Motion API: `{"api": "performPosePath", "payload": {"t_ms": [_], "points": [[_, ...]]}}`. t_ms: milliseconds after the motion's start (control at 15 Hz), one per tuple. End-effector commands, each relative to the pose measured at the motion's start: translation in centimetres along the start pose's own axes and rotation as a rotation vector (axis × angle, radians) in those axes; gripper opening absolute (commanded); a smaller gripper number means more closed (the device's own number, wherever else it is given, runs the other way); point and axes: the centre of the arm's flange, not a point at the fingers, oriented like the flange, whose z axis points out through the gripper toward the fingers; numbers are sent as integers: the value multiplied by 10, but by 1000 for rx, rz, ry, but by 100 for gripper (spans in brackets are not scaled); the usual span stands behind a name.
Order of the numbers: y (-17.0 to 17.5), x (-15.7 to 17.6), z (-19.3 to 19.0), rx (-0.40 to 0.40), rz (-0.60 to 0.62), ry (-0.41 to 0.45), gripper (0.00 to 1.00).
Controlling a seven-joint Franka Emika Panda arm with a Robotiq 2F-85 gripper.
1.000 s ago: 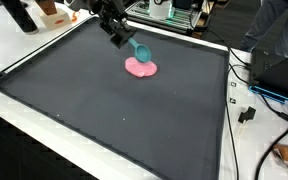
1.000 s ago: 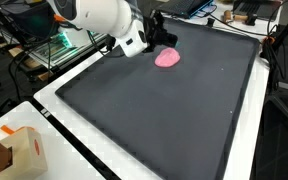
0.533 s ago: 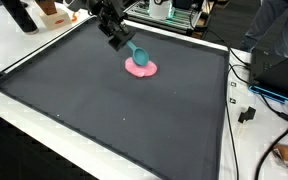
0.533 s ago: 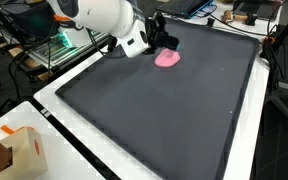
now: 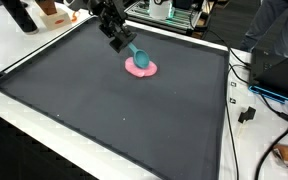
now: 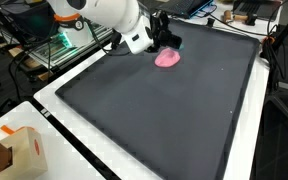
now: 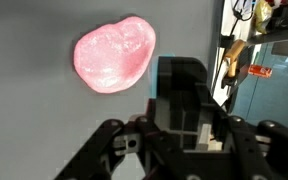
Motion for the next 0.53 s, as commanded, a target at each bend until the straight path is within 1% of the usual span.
{"api": "performPosePath", "payload": {"t_ms": [0,267,467], "points": [[-24,-6,-4,-16,24,7,26],[-52,-4,-8,-44,34,5,26],[-82,-1,-11,-91,31,-10,26]]}}
